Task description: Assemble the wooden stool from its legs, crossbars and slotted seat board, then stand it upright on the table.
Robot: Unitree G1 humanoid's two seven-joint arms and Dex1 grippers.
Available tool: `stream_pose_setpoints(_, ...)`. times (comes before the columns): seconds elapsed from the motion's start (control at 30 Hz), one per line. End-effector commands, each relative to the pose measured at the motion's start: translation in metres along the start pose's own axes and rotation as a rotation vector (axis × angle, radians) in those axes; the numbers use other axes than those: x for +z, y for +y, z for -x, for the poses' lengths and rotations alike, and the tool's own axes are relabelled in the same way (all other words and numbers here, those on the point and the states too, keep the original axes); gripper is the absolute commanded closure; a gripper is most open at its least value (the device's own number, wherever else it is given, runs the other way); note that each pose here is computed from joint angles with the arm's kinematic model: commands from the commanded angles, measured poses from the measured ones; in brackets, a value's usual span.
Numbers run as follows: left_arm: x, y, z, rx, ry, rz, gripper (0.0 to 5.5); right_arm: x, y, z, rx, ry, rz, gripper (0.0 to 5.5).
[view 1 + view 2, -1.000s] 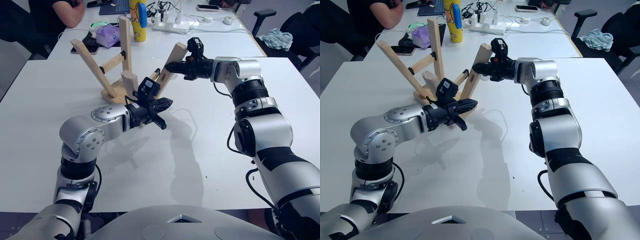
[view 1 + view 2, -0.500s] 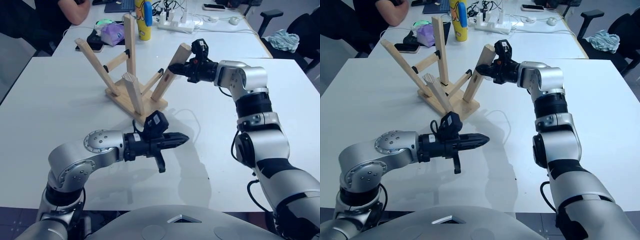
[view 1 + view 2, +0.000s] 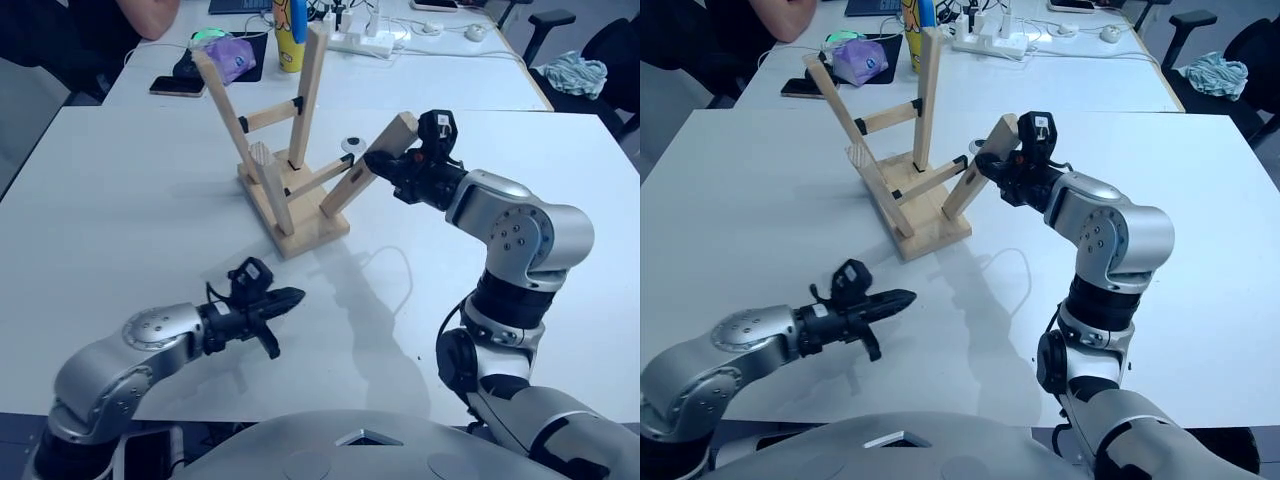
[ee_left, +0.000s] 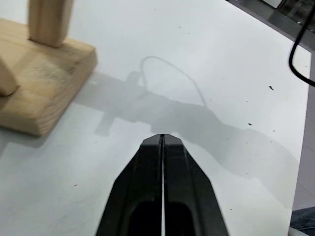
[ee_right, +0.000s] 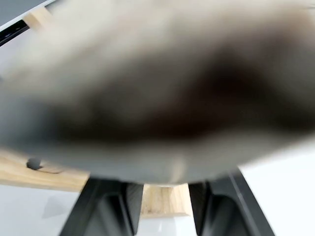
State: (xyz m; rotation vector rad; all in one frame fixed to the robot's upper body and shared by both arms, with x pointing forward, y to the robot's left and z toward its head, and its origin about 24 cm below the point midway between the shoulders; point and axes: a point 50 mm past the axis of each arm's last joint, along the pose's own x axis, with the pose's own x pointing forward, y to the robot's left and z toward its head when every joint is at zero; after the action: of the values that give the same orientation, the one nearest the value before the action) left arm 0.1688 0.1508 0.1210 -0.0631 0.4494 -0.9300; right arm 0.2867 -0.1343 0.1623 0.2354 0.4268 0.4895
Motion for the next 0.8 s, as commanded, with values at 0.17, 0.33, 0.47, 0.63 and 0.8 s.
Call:
stream_pose_setpoints(0.17, 0.176, 0.022, 0.045, 0.107, -0.313, -0.533, 5.5, -0.054, -0.009, -0.002, -0.183, 0.3, -0.051, 4.45)
stream_pose_setpoints(0.33, 0.218, 0.05, 0.003, 0.308, -0.124, -0.78, 5.5, -0.05, -0.002, -0.005, -0.155, 0.301, -0.007, 4.45)
stream_pose_setpoints(0.47, 0.189, 0.094, -0.055, 0.289, 0.2, -0.868, 5.5, -0.048, 0.003, -0.009, -0.139, 0.308, 0.013, 4.45)
stream_pose_setpoints(0.63, 0.185, 0.116, -0.094, 0.118, 0.207, -0.765, 5.5, -0.047, 0.007, -0.014, -0.121, 0.31, 0.023, 4.45)
stream_pose_setpoints(0.8, 0.2, 0.112, -0.097, 0.029, 0.007, -0.559, 5.5, -0.045, 0.006, -0.02, -0.119, 0.304, 0.032, 4.45)
